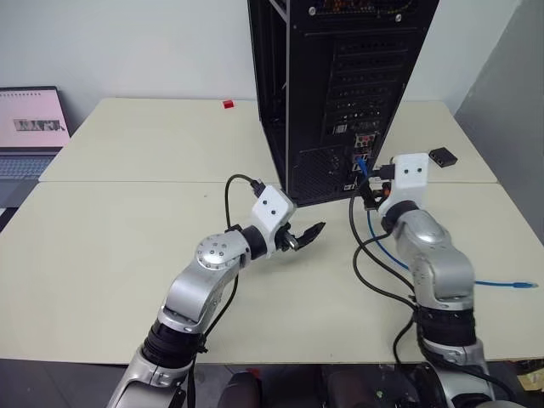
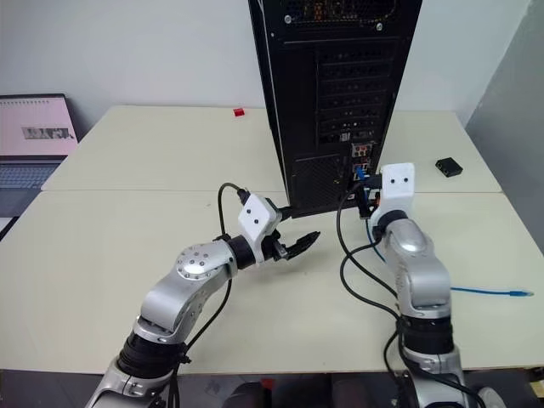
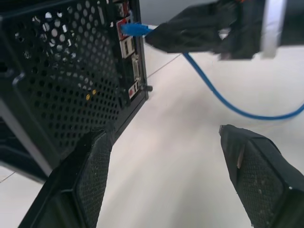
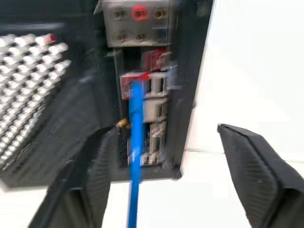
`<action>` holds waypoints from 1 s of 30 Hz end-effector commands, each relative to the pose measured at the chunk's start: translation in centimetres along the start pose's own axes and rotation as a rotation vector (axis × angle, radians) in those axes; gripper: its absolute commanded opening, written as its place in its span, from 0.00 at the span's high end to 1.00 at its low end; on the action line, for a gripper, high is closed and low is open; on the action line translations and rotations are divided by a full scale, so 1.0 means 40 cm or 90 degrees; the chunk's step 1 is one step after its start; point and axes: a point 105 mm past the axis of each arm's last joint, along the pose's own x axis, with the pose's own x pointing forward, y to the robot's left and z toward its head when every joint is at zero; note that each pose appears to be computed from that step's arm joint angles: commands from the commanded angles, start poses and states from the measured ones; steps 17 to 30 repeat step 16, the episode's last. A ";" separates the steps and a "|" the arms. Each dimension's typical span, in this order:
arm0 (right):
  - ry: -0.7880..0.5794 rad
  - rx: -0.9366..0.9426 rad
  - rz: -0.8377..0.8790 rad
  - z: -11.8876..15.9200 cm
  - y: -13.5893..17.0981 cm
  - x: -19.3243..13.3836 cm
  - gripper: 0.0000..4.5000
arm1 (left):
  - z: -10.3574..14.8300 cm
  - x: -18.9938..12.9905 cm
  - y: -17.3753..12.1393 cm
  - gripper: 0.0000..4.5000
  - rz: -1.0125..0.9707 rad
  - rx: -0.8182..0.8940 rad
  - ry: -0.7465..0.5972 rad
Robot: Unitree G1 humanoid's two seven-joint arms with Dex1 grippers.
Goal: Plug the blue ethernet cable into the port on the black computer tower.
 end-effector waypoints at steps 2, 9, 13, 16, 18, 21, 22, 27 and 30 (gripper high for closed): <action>-0.006 -0.055 0.159 0.050 0.031 -0.078 0.04 | 0.038 -0.022 0.065 0.17 0.001 0.055 0.004; 0.020 -0.084 0.198 0.073 -0.041 -0.125 0.04 | 0.043 -0.037 0.118 0.17 -0.025 0.072 0.027; 0.033 -0.088 0.205 0.075 -0.067 -0.140 0.04 | 0.040 -0.039 0.130 0.17 -0.047 0.080 0.042; 0.037 -0.091 0.197 0.076 -0.090 -0.143 0.04 | 0.041 -0.041 0.124 0.17 -0.077 0.081 0.046; 0.037 -0.091 0.197 0.076 -0.090 -0.143 0.04 | 0.041 -0.041 0.124 0.17 -0.077 0.081 0.046; 0.037 -0.091 0.197 0.076 -0.090 -0.143 0.04 | 0.041 -0.041 0.124 0.17 -0.077 0.081 0.046; 0.037 -0.091 0.197 0.076 -0.090 -0.143 0.04 | 0.041 -0.041 0.124 0.17 -0.077 0.081 0.046; 0.037 -0.091 0.197 0.076 -0.090 -0.143 0.04 | 0.041 -0.041 0.124 0.17 -0.077 0.081 0.046; 0.037 -0.091 0.197 0.076 -0.090 -0.143 0.04 | 0.041 -0.041 0.124 0.17 -0.077 0.081 0.046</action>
